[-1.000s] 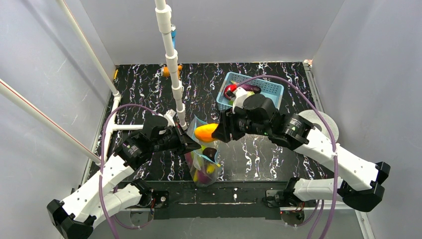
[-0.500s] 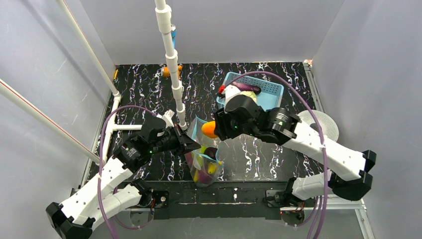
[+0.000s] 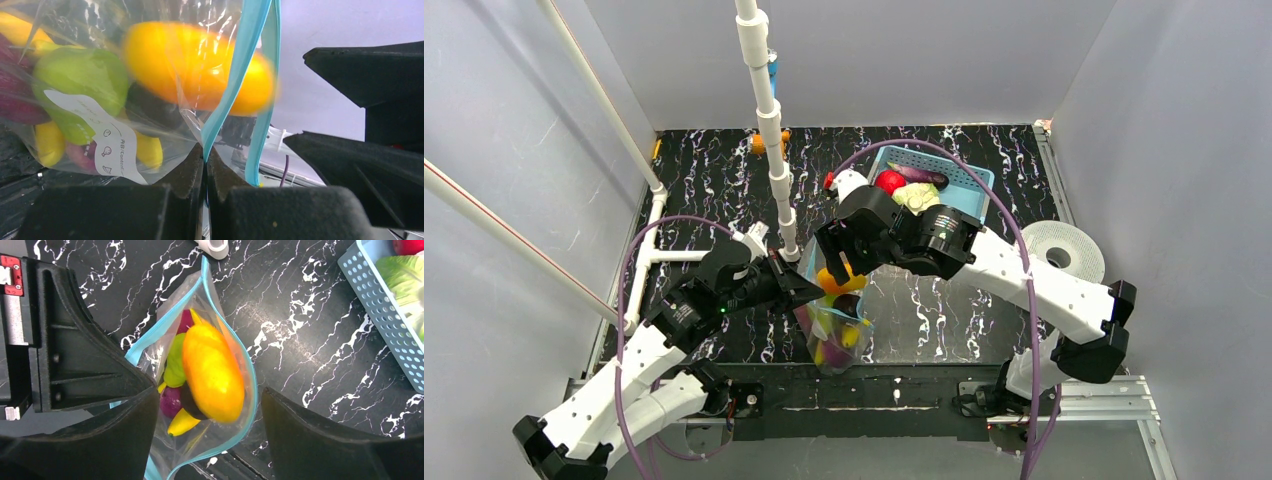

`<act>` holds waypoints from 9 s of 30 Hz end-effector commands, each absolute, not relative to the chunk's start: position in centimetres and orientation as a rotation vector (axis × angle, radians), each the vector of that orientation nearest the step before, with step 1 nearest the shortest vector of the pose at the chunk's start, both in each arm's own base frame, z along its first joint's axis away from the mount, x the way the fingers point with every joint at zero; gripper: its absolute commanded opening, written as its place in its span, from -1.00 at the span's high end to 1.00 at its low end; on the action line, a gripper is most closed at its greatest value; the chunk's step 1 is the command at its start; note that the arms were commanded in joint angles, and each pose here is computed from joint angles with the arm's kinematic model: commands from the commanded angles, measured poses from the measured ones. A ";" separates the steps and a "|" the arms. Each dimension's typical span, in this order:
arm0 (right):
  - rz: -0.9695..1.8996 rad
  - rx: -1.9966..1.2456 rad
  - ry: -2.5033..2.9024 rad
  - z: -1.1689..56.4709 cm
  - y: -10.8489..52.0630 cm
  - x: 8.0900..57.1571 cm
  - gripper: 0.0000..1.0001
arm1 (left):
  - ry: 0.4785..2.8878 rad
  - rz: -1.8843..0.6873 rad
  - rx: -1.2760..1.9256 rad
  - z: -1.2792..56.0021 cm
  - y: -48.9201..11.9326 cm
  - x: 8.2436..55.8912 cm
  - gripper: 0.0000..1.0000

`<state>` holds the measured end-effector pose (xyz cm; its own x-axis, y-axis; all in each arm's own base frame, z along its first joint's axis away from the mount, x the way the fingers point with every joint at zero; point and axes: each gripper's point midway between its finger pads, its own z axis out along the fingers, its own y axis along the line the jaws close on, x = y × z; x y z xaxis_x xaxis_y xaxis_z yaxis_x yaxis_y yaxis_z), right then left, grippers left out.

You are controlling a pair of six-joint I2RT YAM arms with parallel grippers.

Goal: Place the food in the zip-top bag and seal the zipper
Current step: Place the fake fruit in the zipper food storage bag, then zip the zipper food storage bag at the center of the board, then place the zipper food storage bag at the center of the board.

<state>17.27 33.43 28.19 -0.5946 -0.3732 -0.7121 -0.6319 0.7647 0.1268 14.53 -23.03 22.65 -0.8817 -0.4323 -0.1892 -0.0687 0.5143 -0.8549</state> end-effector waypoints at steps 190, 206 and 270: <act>1.446 -0.877 1.647 27.3 34.4 15.2 0.97 | 1.899 -1.177 0.841 25.7 -23.1 11.4 1.00; 1.126 -0.564 1.790 25.3 27.8 21.2 0.97 | 1.947 -0.952 0.793 24.5 -17.5 9.2 1.00; 0.199 -0.046 2.346 15.2 14.2 27.2 -0.02 | 1.855 -0.694 0.451 29.0 -12.6 12.3 -0.83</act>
